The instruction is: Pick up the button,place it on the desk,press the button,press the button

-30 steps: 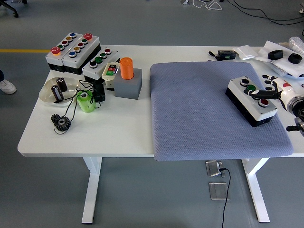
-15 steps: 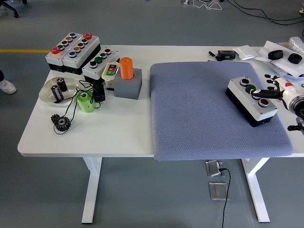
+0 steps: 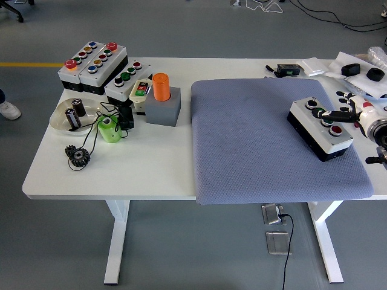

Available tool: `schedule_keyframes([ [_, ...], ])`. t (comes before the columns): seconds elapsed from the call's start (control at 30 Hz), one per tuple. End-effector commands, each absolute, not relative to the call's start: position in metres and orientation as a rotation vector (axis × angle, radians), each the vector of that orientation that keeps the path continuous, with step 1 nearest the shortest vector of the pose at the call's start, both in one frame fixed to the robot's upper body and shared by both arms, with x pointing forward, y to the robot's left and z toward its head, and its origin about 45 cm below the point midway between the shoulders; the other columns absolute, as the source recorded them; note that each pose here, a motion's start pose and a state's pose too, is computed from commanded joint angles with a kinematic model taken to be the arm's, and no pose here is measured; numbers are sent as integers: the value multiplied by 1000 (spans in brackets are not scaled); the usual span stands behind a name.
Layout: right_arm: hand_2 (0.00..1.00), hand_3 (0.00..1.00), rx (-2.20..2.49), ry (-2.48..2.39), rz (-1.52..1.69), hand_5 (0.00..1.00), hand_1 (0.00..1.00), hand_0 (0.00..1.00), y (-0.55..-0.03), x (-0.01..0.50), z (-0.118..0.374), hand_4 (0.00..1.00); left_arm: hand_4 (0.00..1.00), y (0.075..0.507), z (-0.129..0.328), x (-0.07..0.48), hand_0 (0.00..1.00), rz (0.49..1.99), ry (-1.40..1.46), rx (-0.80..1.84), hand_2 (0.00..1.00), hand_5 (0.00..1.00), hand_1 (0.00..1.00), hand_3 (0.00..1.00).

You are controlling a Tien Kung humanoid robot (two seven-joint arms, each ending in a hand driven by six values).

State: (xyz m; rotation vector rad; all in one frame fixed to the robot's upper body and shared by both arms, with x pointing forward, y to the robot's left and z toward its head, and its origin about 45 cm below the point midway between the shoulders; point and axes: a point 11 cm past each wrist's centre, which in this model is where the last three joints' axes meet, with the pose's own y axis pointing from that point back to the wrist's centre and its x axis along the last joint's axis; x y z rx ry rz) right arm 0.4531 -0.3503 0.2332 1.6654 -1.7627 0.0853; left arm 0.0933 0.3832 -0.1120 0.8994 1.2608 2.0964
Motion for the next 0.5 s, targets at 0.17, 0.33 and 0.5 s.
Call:
schedule_keyframes([
  [0.17,998,998,1668,-1767,82,296,945,997,-351,453,233,893,332,383,-112,93,658,2096,1261,901,724,959,705,520],
  [0.33,998,998,1668,-1769,80,297,945,998,-352,452,233,893,332,383,-112,92,658,2094,1261,902,724,960,705,520],
  [0.5,998,998,1654,-1741,95,291,945,996,-347,454,228,895,331,383,-112,93,658,2096,1261,901,724,959,706,520],
])
